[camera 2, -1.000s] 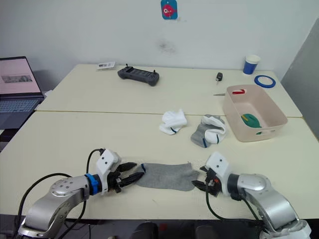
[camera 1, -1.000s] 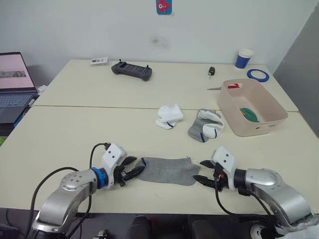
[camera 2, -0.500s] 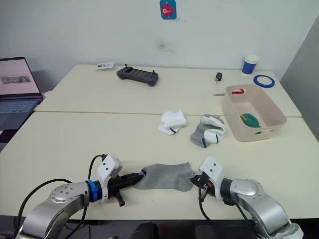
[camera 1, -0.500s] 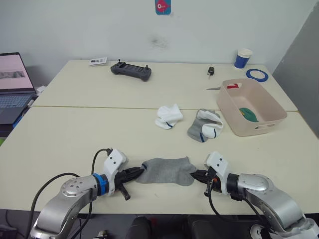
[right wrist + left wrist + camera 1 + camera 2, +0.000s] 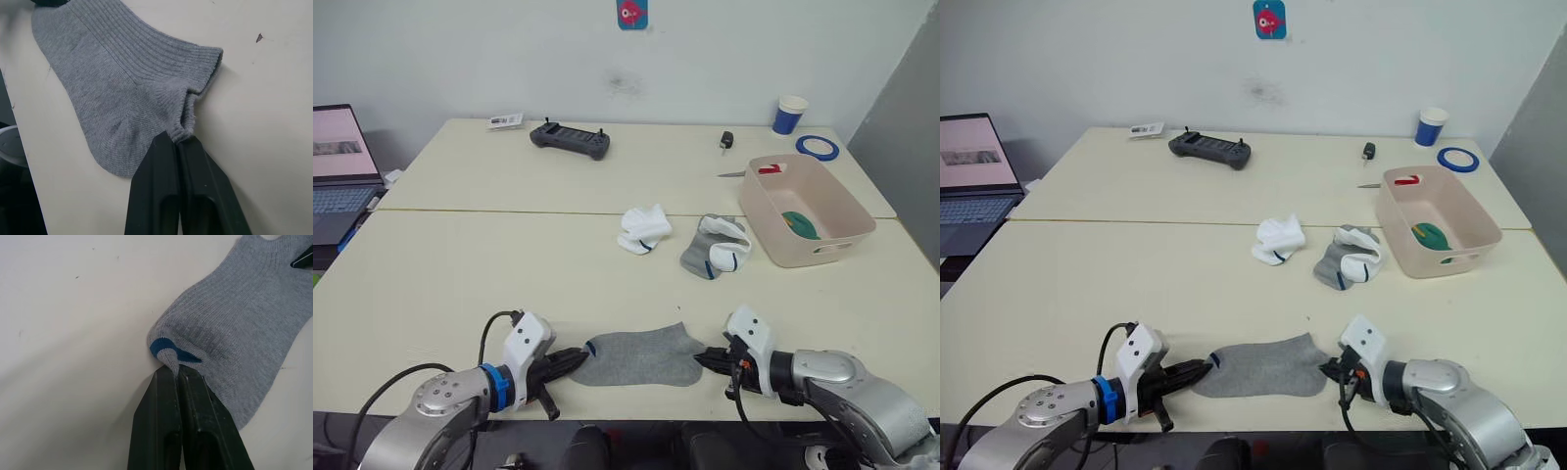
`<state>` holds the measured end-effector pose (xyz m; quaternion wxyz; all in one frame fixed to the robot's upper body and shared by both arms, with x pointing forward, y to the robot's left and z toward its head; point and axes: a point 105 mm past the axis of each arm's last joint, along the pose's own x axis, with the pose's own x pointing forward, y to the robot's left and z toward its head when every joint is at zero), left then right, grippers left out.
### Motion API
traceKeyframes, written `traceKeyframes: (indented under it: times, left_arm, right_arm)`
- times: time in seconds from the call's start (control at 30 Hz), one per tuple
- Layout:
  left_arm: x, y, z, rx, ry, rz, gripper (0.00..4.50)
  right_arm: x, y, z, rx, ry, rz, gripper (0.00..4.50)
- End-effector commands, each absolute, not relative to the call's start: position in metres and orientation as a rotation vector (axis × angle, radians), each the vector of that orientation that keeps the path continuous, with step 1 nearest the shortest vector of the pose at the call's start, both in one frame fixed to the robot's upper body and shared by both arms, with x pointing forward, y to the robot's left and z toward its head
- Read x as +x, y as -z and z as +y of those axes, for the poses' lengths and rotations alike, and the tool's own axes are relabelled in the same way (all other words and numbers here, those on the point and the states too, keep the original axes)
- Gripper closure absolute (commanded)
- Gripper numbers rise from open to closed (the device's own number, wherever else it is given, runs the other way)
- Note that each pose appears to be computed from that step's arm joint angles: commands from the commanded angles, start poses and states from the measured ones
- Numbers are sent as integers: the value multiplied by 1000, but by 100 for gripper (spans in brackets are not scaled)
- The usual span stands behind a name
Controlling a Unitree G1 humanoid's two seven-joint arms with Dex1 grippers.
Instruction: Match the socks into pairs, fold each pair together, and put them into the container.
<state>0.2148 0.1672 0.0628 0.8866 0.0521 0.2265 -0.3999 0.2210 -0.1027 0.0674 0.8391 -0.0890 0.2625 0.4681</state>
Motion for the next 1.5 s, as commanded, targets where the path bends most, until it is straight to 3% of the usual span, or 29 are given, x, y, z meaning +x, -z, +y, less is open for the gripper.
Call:
traceKeyframes:
  times: [0.03, 0.33, 0.4, 0.43, 0.73, 0.9, 1.17, 1.3, 1.5]
  left_arm:
    - [212, -64, 169, 123, 847, 457, 353]
    - [210, -73, 184, 151, 830, 407, 75]
    - [211, -80, 188, 193, 841, 376, 11]
    - [213, -85, 190, 217, 844, 354, 2]
    - [230, -138, 175, 242, 1002, 176, 2]
    - [234, -167, 156, 265, 1113, 90, 2]
    - [237, -185, 144, 292, 1175, 42, 2]
    - [239, -183, 144, 305, 1167, 34, 0]
    - [241, -183, 142, 303, 1160, 14, 0]
  right_arm:
    - [224, -79, -109, -213, -970, 523, 321]
    - [230, -95, -136, -278, -924, 501, 0]
    - [233, -104, -139, -308, -933, 456, 0]
    - [236, -110, -139, -333, -938, 416, 0]
    - [279, -139, -95, -455, -897, 123, 0]
    - [320, -126, -94, -460, -716, 185, 0]
    - [352, -104, -91, -452, -637, 256, 0]
    - [358, -93, -95, -449, -597, 298, 83]
    - [369, -98, -101, -475, -564, 289, 296]
